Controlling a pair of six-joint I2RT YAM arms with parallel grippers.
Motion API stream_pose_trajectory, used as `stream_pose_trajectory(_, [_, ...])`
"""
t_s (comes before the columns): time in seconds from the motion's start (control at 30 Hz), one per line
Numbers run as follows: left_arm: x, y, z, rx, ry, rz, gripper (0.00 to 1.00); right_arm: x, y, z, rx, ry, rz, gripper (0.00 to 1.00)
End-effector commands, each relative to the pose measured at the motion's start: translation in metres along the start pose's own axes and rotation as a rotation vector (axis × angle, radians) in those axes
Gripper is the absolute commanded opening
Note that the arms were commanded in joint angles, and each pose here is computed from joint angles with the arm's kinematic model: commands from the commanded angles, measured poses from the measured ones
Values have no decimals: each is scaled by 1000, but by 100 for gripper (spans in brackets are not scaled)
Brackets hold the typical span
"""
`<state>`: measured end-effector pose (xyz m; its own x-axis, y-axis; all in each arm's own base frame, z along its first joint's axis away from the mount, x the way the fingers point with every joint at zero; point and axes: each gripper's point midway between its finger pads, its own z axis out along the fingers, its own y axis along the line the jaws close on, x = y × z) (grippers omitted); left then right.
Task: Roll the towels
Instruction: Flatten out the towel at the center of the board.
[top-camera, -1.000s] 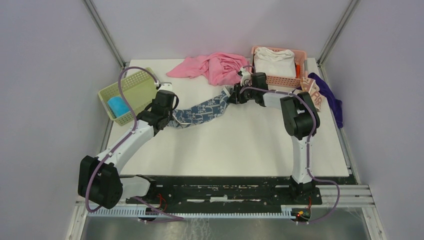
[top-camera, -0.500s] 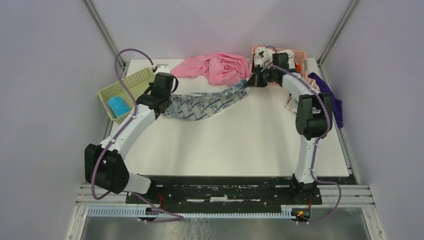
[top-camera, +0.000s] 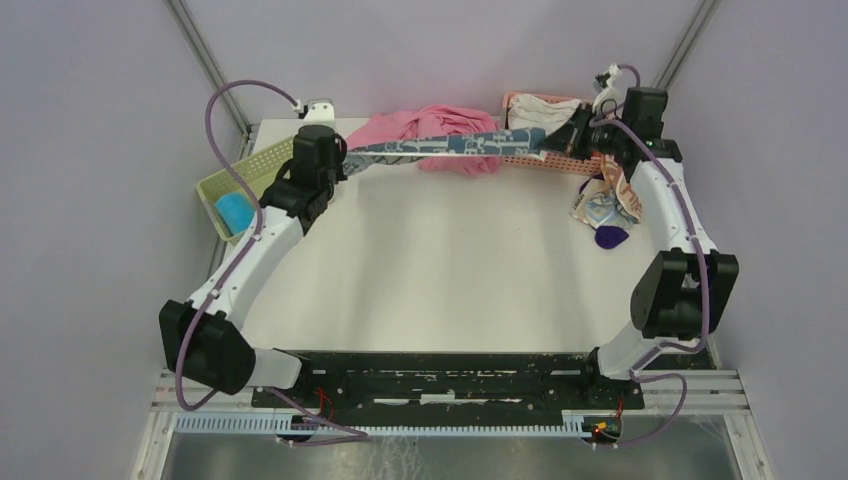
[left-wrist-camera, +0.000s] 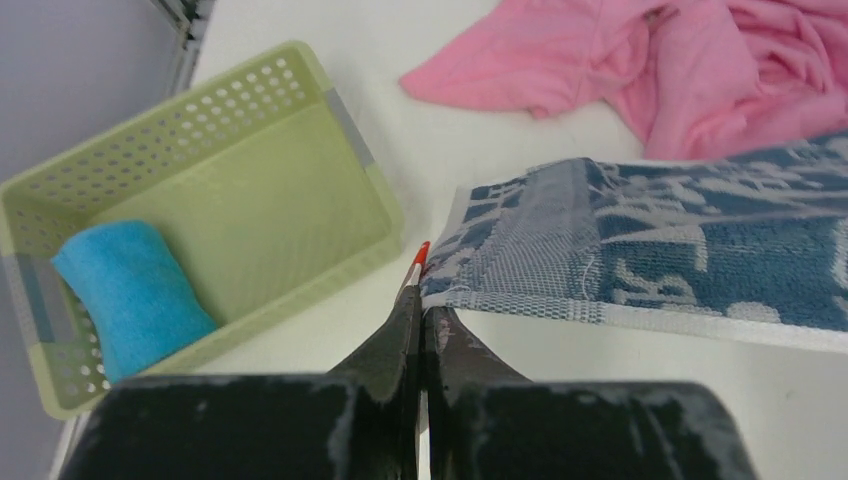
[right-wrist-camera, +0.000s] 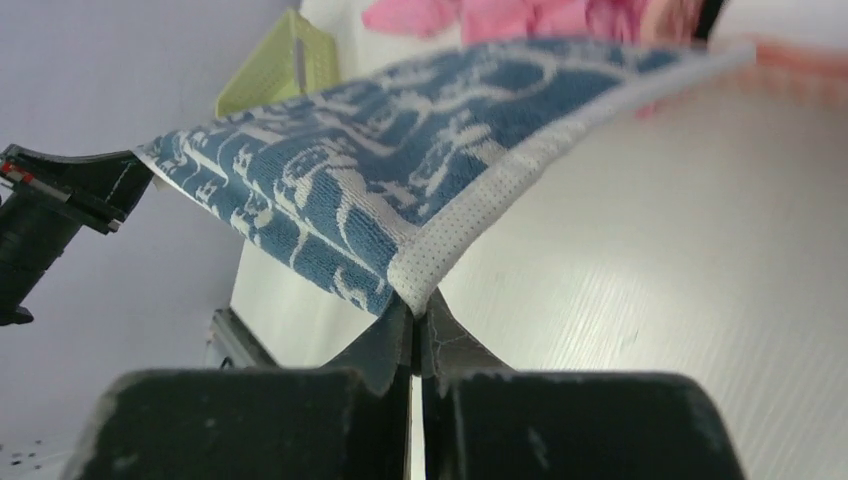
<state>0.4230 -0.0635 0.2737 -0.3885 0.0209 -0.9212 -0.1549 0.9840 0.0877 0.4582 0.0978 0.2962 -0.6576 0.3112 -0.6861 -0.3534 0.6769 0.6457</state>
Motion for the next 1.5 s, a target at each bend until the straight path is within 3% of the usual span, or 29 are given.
stream_pose_trajectory(0.0, [50,-10,-16,129,68,-46,3,74,-45,-4,139,51,233,4])
stream_pose_trajectory(0.17, [174,-20,-36,179,387,-124,10,190,-84,-16,281,197,476,4])
stream_pose_trajectory(0.23, [209,-18,-51,165,492,-182,19,234,-95,-28,352,271,521,5])
stream_pose_trajectory(0.3, [234,-17,-67,160,570,-239,32,270,-106,-45,445,335,539,18])
stream_pose_trajectory(0.43, [246,-21,-98,200,625,-352,52,301,-111,-73,565,382,529,34])
stream_pose_trajectory(0.5, [239,-20,-108,220,601,-390,61,295,-113,-85,623,362,479,44])
stream_pose_trajectory(0.6, [214,-15,-116,234,517,-423,72,272,-112,-99,684,302,366,48])
stream_pose_trajectory(0.77, [169,-18,-101,252,369,-429,75,237,-88,-82,649,258,148,54])
stream_pose_trajectory(1.03, [150,-66,-22,280,428,-358,70,263,-56,-11,496,408,84,55])
stream_pose_trajectory(1.23, [200,-81,31,185,596,-328,69,300,-72,-3,521,529,160,56])
stream_pose_trajectory(1.47, [260,-66,21,80,726,-387,69,343,-89,-21,599,641,237,57])
